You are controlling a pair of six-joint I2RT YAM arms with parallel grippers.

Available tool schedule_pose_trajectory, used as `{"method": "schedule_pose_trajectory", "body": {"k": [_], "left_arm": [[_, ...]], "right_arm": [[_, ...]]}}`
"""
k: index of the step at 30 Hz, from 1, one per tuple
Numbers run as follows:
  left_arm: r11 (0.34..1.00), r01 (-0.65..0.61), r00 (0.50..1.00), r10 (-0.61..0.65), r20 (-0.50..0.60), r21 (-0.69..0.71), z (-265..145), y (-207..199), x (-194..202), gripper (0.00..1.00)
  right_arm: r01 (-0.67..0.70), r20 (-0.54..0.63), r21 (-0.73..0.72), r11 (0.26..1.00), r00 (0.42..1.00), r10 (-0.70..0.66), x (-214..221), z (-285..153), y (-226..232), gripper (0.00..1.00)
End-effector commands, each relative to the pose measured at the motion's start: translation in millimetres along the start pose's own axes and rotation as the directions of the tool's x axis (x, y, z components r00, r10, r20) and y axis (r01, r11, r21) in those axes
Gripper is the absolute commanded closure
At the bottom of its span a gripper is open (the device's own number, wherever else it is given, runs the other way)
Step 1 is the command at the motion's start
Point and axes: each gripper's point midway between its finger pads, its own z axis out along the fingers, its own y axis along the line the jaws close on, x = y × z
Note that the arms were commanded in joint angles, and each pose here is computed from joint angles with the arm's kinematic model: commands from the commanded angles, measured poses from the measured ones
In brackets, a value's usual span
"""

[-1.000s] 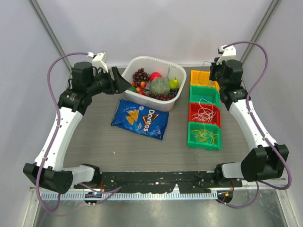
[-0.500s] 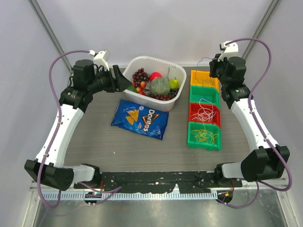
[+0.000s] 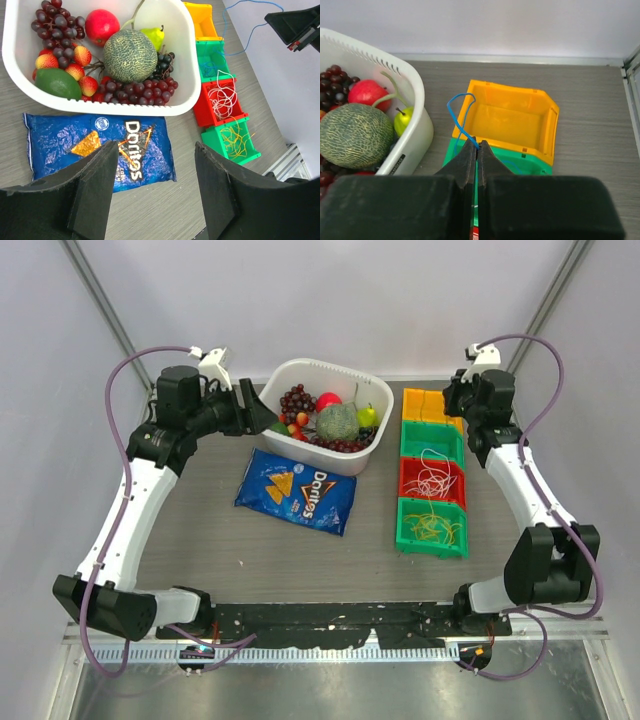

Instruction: Untangle the cables

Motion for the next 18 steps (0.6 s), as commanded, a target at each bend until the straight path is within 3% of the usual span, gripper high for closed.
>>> {"method": "schedule_pose_trajectory", "body": {"k": [1,8,18], "left_arm": [[0.998,-0.066,0.996,0.067,0.061,-0.008,-14.1,-6.7,-19.7,0.34],[0.995,-0.095,0.993,0.097,0.068,-0.037,-16.6,-1.2,-22.2,0.34],[0.993,-0.106,0.992,0.109,0.059,-0.055,-20.0,1.8,-18.6,0.34]], "right_arm": [[0.04,-0.003,-0.025,0.999,0.999,-0.041,10.1,10.9,-1.3,0.99],[0.203,-0.17,-0.08,0.976,0.962,-0.214,67.1,16.8,-7.8,0.99],[0.45,-0.326,-0.067,0.89,0.833,-0.446,124.4,7.5,-38.6,0.99]]}}
